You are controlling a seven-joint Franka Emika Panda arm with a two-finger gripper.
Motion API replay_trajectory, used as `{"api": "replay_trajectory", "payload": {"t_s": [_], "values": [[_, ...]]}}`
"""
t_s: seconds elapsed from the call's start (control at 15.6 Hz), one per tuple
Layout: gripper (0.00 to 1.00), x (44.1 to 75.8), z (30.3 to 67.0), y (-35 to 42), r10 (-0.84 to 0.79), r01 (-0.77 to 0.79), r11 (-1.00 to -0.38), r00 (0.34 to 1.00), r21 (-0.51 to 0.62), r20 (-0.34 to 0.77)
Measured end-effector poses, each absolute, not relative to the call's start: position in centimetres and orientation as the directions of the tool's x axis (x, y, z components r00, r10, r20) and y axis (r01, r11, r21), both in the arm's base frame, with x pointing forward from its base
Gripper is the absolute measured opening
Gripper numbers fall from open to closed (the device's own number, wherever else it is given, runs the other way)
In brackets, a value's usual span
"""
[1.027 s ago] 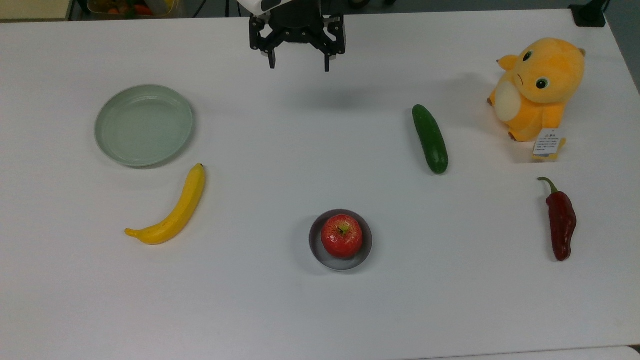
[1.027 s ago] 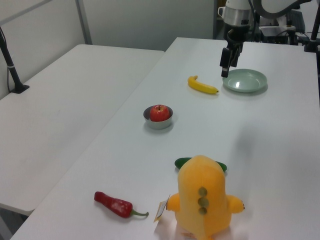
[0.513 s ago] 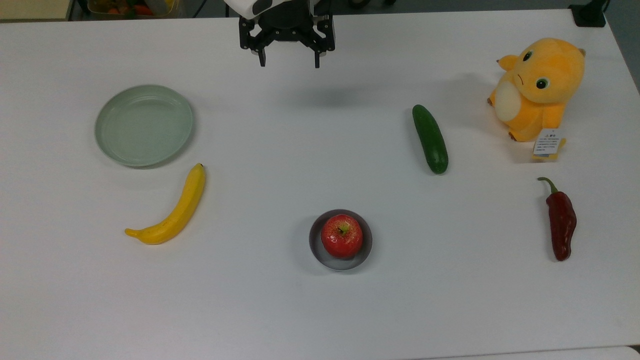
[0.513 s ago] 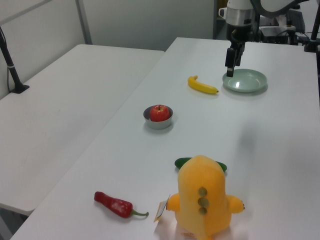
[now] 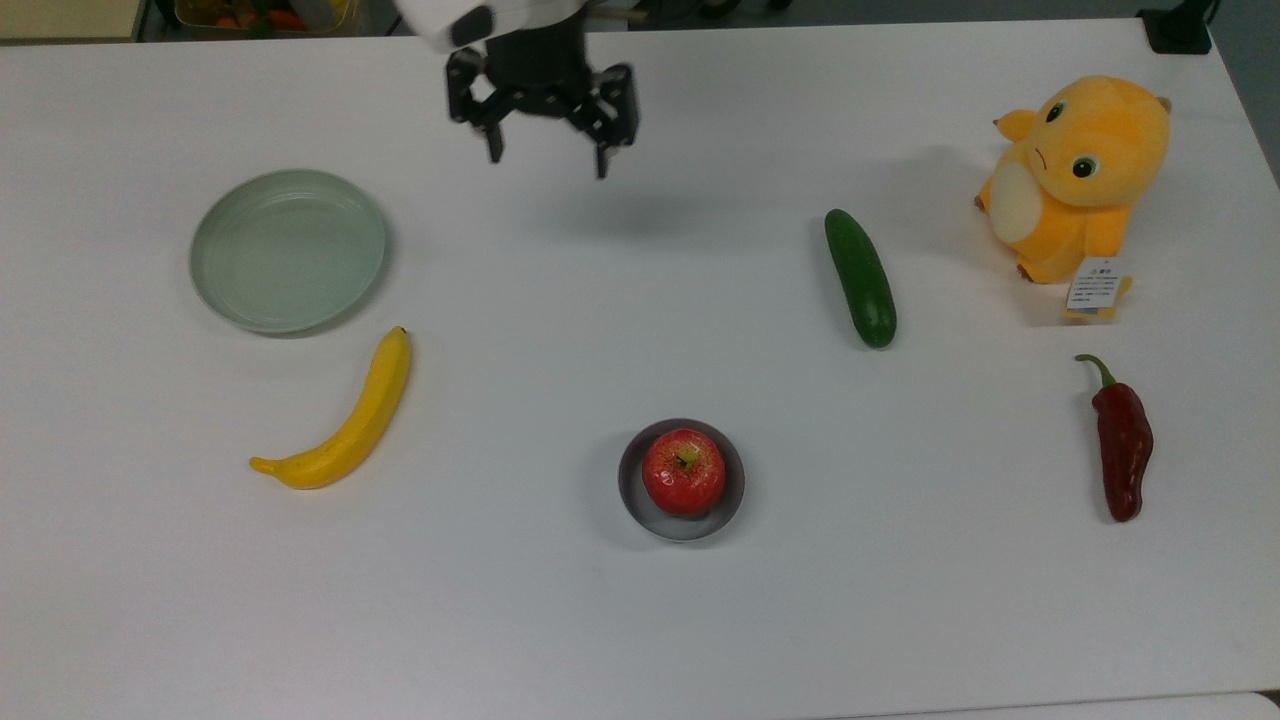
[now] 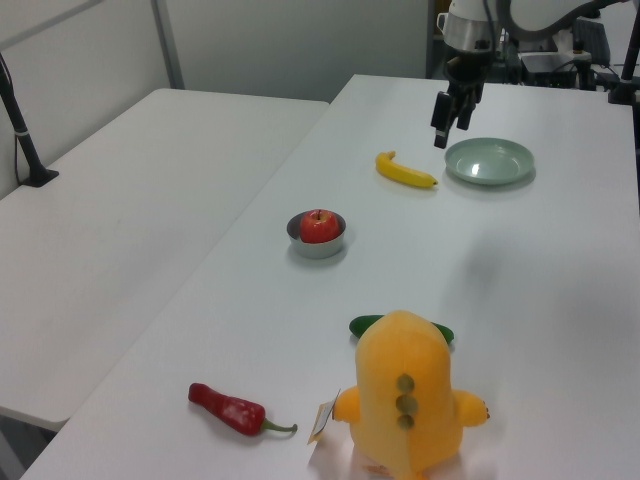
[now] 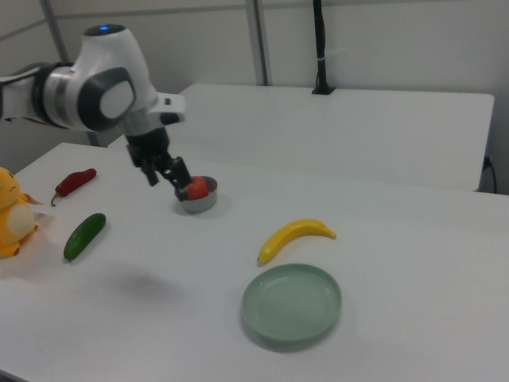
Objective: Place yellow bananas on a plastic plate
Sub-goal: 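Move the open gripper over the yellow banana and lower it, then close the gripper on the banana's stem end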
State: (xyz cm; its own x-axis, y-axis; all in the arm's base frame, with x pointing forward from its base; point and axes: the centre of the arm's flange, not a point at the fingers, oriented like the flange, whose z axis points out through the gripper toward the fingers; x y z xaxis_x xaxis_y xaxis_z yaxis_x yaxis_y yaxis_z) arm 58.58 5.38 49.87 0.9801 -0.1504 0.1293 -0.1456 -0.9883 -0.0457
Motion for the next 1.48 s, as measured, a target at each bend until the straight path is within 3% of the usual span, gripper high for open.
{"api": "replay_trajectory", "payload": {"t_s": [0.32, 0.58, 1.48], "values": [[1.0, 62.1, 46.0, -2.2, -0.319, -0.313, -0.948, 0.932, -0.063, 0.172], [1.0, 64.5, 43.0, -6.0, -0.361, -0.361, -0.932, 0.915, -0.034, 0.178], [1.0, 71.3, 33.3, -8.6, -0.435, -0.454, -0.891, 0.869, 0.028, 0.235]]}}
